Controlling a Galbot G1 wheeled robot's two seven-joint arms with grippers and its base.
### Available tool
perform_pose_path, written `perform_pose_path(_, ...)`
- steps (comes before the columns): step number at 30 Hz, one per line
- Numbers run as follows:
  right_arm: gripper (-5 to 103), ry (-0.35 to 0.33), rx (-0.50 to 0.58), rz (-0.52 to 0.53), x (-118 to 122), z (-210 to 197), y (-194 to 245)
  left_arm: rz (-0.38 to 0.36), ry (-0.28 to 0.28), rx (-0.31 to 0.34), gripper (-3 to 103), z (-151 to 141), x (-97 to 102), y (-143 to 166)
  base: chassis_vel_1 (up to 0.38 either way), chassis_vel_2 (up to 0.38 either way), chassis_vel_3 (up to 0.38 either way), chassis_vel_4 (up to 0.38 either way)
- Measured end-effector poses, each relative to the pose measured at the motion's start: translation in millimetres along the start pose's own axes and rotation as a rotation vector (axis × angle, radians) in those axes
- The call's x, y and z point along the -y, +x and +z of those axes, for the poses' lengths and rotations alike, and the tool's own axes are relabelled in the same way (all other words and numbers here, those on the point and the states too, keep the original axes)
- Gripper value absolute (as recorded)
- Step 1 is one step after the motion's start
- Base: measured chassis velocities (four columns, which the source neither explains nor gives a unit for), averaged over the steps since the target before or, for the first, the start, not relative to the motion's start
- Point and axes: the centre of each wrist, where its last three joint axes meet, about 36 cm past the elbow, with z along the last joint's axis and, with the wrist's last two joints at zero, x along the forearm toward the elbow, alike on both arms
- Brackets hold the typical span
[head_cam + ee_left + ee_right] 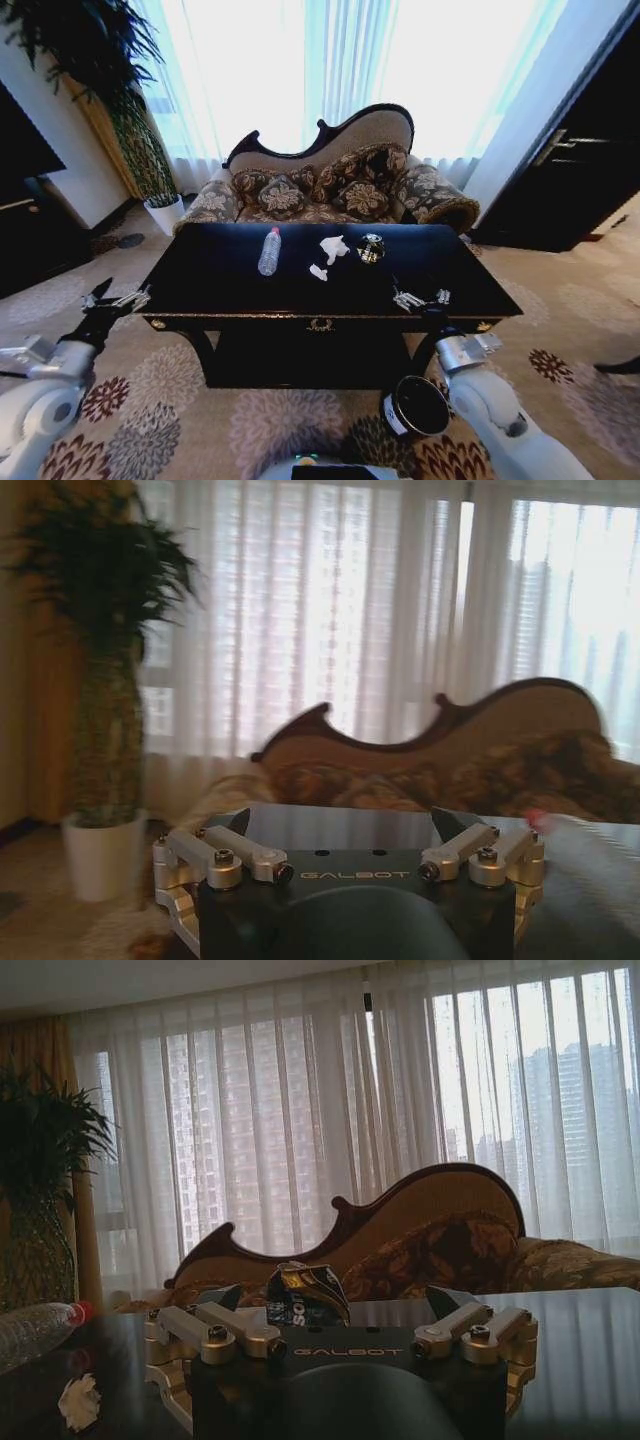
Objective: Move to the front of the table and place the trash on the table into the trash bin.
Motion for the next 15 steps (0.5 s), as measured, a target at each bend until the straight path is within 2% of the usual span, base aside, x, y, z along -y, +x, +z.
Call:
perform_pose_path(3,100,0.001,0.002,-0.004,-3.5,0.9,0.4,0.076,-0.029,-0.028,100,-2.1,16.7,-14.7,0.0,0.0,0.0,0.0)
perform_pose_path(7,100,0.003,0.004,-0.008,-5.6,0.5,0.8,0.122,-0.046,-0.047,100,-3.1,29.4,-29.6,0.0,0.0,0.0,0.0)
perform_pose_path(15,100,-0.005,0.011,-0.005,-8.0,-2.8,2.3,0.215,-0.047,-0.105,100,8.1,77.8,-80.2,0.0,0.0,0.0,0.0)
